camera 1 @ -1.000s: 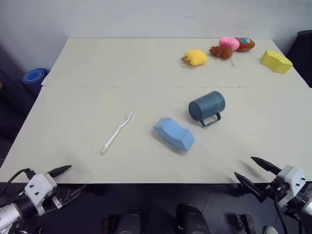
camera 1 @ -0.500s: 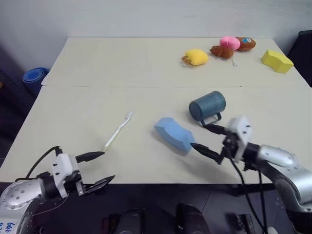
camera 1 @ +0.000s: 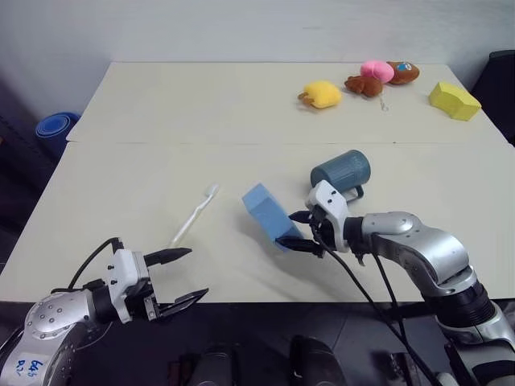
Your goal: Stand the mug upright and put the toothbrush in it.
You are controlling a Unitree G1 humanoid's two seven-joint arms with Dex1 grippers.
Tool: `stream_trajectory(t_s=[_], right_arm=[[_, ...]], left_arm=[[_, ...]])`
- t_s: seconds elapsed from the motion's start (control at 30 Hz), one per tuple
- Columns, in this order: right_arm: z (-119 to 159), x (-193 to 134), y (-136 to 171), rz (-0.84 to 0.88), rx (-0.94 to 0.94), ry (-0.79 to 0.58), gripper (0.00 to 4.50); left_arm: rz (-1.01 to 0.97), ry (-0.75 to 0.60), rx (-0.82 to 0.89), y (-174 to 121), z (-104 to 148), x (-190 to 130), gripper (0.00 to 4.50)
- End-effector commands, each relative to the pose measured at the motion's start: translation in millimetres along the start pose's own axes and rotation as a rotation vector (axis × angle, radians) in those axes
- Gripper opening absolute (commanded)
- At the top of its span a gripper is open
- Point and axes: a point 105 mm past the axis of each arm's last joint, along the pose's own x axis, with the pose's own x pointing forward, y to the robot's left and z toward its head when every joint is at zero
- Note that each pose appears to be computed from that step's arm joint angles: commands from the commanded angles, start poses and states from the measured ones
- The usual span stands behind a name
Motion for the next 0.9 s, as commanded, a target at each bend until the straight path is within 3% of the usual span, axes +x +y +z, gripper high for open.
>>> stream_trajectory(t_s=[0.03, 0.17, 0.33, 0.43, 0.5, 0.57, 0.67, 0.77, 0.9], right_arm=[[-8, 4, -1, -0.013, 0.048, -0.015, 2.53], [-3, 2, 1, 0.001, 0.063, -0.063, 1.97], [54, -42, 3, 0.093, 0.044, -0.394, 1.82], [86, -111, -55, -0.139, 0.062, -0.556, 1.82], [87, -148, -94, -0.332, 0.067, -0.564, 1.82], [71, -183, -135, -0.553, 0.103, -0.5, 1.82], [10, -230, -185, -0.875, 0.157, -0.249, 1.82], [-44, -261, -205, -1.072, 0.208, -0.04, 1.82], [-75, -280, -213, -1.19, 0.237, 0.065, 1.82]], left_arm=[[0.014, -0.012, 0.015, 3, 1, 2, 4.5], [0.016, -0.014, 0.016, 3, -1, 3, 4.5], [0.016, -0.034, 0.006, 6, 1, 3, 4.5], [-0.019, -0.102, -0.026, 5, 15, 11, 4.5], [-0.026, -0.133, -0.03, 7, 22, 15, 4.5], [-0.02, -0.155, -0.028, 9, 27, 19, 4.5], [-0.021, -0.172, -0.027, 10, 30, 24, 4.5], [-0.028, -0.175, -0.026, 9, 31, 26, 4.5], [-0.033, -0.175, -0.027, 9, 30, 28, 4.5]])
